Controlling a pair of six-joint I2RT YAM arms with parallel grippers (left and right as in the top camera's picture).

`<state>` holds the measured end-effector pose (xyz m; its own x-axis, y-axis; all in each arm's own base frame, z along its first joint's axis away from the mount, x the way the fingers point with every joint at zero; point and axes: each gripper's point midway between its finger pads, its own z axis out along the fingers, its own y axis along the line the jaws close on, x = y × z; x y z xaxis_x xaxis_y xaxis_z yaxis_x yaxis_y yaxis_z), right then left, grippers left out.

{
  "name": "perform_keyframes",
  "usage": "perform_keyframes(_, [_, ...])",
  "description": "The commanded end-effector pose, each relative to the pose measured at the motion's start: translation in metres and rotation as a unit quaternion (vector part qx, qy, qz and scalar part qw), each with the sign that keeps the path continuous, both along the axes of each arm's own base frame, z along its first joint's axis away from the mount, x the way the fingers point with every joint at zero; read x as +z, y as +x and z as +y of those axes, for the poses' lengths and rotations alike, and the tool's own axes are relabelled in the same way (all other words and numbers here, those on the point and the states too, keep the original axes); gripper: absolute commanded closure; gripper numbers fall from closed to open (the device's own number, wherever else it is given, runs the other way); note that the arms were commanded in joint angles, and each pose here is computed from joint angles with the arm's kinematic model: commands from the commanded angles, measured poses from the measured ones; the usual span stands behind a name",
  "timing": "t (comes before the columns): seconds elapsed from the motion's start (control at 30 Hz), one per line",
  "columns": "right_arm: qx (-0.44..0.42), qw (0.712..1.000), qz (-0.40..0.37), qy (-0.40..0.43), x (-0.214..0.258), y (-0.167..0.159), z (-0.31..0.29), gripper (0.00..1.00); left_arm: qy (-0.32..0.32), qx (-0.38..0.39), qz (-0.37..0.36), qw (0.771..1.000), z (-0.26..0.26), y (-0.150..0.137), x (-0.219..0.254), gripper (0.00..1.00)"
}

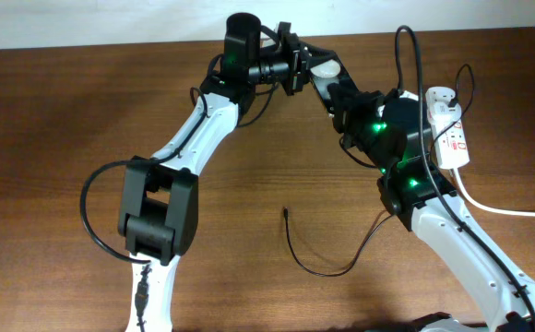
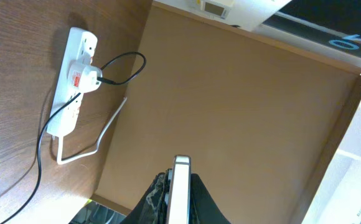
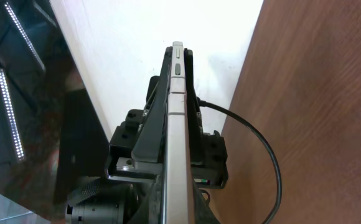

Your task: Plug charger to phone and switch on socket

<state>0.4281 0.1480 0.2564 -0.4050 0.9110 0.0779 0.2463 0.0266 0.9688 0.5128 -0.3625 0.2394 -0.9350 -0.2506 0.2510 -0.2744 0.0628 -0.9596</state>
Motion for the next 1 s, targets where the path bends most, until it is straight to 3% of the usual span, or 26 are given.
perform_keyframes(0.0, [0.012, 0.999, -0.015, -0.038, 0.0, -0.001, 0.003, 0.82, -0.005, -0.003, 0.002, 1.0, -0.001, -0.001, 0.006, 1.0])
perform_keyframes(0.03, [0.013, 0.999, -0.015, -0.038, 0.0, -0.001, 0.003, 0.81, -0.005, -0.003, 0.002, 1.0, -0.001, -0.001, 0.006, 1.0])
perform_keyframes(0.07, [0.012, 0.999, -0.015, -0.038, 0.0, -0.001, 0.003, 0.7, -0.005, -0.003, 0.002, 1.0, -0.001, -0.001, 0.006, 1.0])
perform_keyframes(0.1, [0.012, 0.999, -0.015, -0.038, 0.0, -0.001, 0.003, 0.65, -0.005, -0.003, 0.002, 1.0, -0.001, -0.001, 0.006, 1.0])
perform_keyframes(0.13, [0.012, 0.999, -0.015, -0.038, 0.0, -0.001, 0.003, 0.43, -0.006, -0.005, 0.002, 1.0, -0.001, -0.001, 0.006, 1.0])
perform_keyframes(0.17, [0.012, 0.999, -0.015, -0.038, 0.0, -0.001, 0.003, 0.28, -0.006, -0.005, 0.002, 1.0, -0.001, -0.002, 0.006, 1.0])
perform_keyframes(0.2, [0.012, 0.999, -0.015, -0.038, 0.0, -0.001, 0.003, 0.18, -0.006, -0.006, 0.002, 1.0, 0.0, -0.002, 0.006, 1.0])
perform_keyframes(0.23, [0.012, 0.999, -0.015, -0.038, 0.0, -0.001, 0.003, 0.01, -0.004, -0.006, -0.008, 1.0, 0.001, -0.001, 0.006, 1.0])
perform_keyframes(0.37, [0.012, 0.999, -0.014, -0.038, 0.0, -0.001, 0.003, 0.01, -0.004, -0.007, -0.029, 1.0, 0.029, 0.01, 0.008, 1.0])
perform_keyframes(0.53, [0.013, 0.999, -0.011, -0.04, -0.002, -0.001, 0.003, 0.01, -0.009, -0.003, -0.069, 0.998, 0.115, 0.034, 0.013, 1.0])
perform_keyframes(0.63, [0.014, 0.999, -0.012, -0.042, -0.002, -0.001, 0.003, 0.01, -0.016, -0.022, -0.089, 0.996, 0.147, 0.033, 0.016, 1.0])
perform_keyframes(0.8, [0.121, 0.959, -0.113, -0.231, -0.004, -0.011, 0.019, 0.01, -0.02, -0.076, -0.164, 0.983, 0.159, 0.017, 0.021, 1.0])
perform_keyframes(0.97, [0.232, 0.915, -0.081, -0.32, -0.051, -0.039, 0.029, 0.01, -0.025, -0.074, -0.164, 0.983, 0.186, 0.018, 0.022, 1.0])
